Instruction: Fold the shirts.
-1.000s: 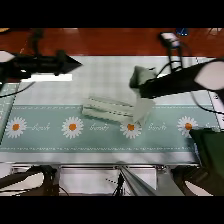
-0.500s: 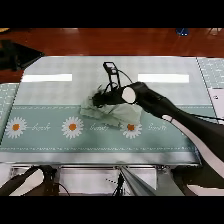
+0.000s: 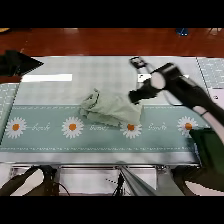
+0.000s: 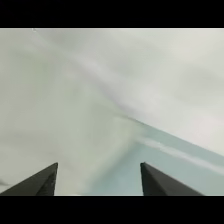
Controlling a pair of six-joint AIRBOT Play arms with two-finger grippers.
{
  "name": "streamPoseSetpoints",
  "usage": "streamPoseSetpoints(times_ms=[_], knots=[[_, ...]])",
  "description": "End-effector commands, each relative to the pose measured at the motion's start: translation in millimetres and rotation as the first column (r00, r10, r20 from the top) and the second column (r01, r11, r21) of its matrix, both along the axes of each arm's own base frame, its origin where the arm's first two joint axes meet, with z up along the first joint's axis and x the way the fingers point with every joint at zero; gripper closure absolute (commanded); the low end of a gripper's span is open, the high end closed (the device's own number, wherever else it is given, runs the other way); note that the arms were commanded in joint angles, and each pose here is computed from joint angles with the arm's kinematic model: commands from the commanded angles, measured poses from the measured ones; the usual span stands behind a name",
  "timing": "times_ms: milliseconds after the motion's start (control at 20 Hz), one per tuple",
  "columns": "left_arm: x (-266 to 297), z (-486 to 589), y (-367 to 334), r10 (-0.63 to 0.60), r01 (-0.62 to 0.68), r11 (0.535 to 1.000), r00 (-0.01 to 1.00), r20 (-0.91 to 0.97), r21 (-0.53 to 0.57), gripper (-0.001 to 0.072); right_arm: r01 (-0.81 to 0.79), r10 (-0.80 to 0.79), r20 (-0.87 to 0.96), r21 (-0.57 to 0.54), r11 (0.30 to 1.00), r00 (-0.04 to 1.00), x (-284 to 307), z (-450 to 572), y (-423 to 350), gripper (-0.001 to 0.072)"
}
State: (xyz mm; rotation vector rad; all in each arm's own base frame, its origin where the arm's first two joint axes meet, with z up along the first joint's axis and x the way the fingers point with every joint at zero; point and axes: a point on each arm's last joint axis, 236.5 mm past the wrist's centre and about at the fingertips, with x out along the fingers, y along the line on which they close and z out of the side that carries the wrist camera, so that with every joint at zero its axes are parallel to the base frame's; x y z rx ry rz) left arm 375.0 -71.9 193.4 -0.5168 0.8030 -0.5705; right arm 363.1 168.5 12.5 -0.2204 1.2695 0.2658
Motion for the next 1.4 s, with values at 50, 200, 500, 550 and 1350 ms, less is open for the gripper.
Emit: streamPoseSetpoints(times_ms=[50,200,500,550,1350], knots=[[-2.7,-22.0,18.5,0.023,-0.018,0.993,0.999,-0.039,0.118,0.0359,0.284,-0.283,-0.179,-0.022,0.959,0.942,-43.8,-8.6,-119.9,0.0109],[-4.1,-28.3,24.2,0.029,-0.021,0.988,0.998,-0.051,0.153,0.0359,0.414,-0.306,-0.351,0.294,0.861,0.885,-64.8,-51.1,-71.3,0.0104],[-7.5,-30.7,23.5,0.019,-0.008,0.987,0.998,-0.065,0.158,0.036,0.525,-0.434,-0.301,0.574,0.629,0.849,-33.9,-76.4,-4.1,0.0104],[-7.5,-30.7,23.5,0.019,-0.008,0.987,0.998,-0.065,0.158,0.036,0.533,-0.449,-0.296,0.57,0.625,0.843,-32.6,-81.6,-0.4,0.0104],[1.3,-49.2,26.3,0.019,-0.003,0.99,0.993,-0.115,0.14,0.0375,0.238,-0.294,-0.037,0.687,0.686,0.955,-22.8,73.2,-15.6,0.0682]])
